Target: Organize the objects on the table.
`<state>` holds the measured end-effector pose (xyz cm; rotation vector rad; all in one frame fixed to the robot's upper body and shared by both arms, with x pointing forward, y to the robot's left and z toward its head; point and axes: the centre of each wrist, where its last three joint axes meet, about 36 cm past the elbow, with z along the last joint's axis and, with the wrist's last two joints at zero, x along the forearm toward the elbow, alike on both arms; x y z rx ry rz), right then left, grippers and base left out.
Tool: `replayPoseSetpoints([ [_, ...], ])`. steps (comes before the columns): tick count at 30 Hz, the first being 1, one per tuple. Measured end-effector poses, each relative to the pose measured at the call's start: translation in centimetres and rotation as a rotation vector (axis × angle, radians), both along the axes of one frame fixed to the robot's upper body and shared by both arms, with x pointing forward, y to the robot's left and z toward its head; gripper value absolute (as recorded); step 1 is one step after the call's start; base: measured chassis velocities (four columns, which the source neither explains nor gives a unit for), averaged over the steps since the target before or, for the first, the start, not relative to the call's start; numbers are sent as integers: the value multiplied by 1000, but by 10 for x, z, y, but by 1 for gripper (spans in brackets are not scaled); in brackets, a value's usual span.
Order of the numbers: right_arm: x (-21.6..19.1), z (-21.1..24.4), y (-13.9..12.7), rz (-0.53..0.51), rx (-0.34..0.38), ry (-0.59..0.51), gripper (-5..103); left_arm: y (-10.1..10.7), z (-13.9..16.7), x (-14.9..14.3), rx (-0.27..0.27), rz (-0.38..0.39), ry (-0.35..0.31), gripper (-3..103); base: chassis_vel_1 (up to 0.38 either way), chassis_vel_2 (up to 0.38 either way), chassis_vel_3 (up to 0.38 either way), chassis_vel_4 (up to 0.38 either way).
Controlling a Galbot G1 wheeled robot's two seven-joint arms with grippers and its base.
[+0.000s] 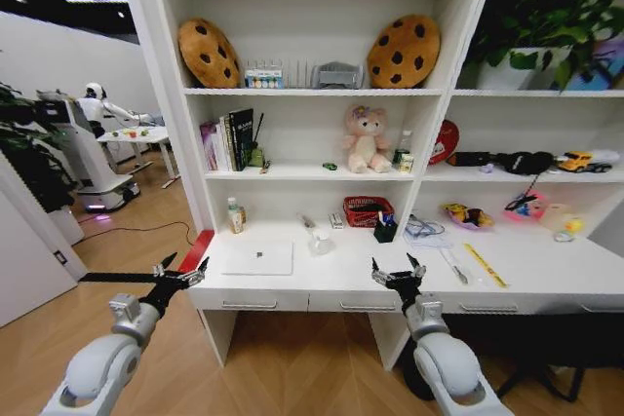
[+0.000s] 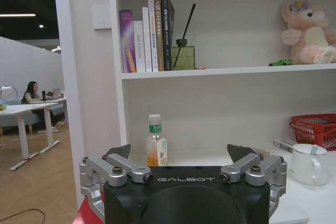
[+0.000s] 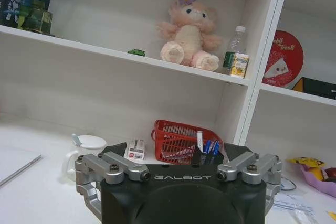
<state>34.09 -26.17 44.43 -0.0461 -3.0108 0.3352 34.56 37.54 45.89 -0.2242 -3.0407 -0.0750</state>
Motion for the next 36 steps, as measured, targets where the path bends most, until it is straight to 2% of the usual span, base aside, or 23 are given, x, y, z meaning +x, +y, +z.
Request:
replayPoseSetpoints([
  [36, 3, -8, 2, -2, 11, 7, 100, 0, 0, 0, 0, 0, 0, 100, 161, -160, -173, 162],
])
